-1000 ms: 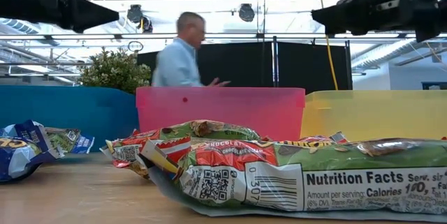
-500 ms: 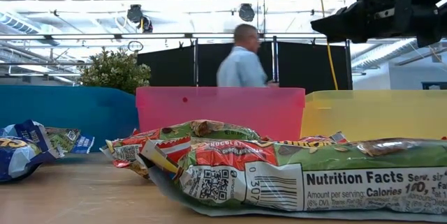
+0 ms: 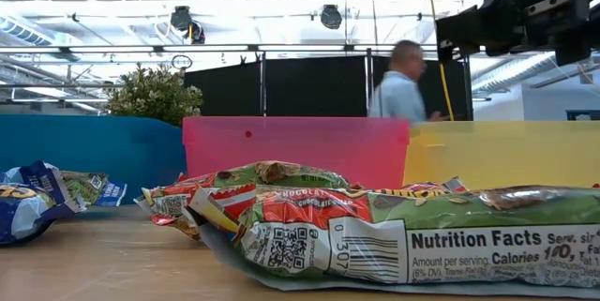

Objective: Pick and place Granola Bars by type
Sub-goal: Put the blue granola bar into the pink bin

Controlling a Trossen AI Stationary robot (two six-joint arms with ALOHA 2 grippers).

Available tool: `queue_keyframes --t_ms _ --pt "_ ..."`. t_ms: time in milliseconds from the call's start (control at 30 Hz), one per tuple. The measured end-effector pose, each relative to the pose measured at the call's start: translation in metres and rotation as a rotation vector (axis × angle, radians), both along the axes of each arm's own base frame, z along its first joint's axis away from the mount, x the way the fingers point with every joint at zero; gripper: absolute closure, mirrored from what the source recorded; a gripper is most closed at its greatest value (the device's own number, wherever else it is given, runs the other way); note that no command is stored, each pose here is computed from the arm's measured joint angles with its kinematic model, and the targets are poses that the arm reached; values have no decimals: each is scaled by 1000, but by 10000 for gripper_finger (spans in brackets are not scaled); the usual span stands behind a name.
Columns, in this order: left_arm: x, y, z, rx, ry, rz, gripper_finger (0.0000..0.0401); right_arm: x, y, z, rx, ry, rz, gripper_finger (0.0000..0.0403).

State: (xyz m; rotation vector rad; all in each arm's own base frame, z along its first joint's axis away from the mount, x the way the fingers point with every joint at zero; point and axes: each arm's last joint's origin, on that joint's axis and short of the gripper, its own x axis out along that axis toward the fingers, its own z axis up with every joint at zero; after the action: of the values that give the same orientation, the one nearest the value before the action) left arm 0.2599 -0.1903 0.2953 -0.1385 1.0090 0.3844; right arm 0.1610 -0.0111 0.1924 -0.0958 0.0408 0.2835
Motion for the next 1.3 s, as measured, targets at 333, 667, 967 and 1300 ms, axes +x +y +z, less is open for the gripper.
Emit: queue_keyframes --t_ms 333,667,967,1300 --pt "11 -42 -65 -76 187 48 334 0 0 -5 44 60 -2 403" --pt "20 -65 -93 -232 312 -74 220 -4 1 -15 18 73 0 403" --pt "17 -75 -106 -229 336 -78 159 -4 1 -14 16 60 -1 403" --pt "17 -83 -141 -182 433 -62 152 -4 1 -15 31 70 -3 403"
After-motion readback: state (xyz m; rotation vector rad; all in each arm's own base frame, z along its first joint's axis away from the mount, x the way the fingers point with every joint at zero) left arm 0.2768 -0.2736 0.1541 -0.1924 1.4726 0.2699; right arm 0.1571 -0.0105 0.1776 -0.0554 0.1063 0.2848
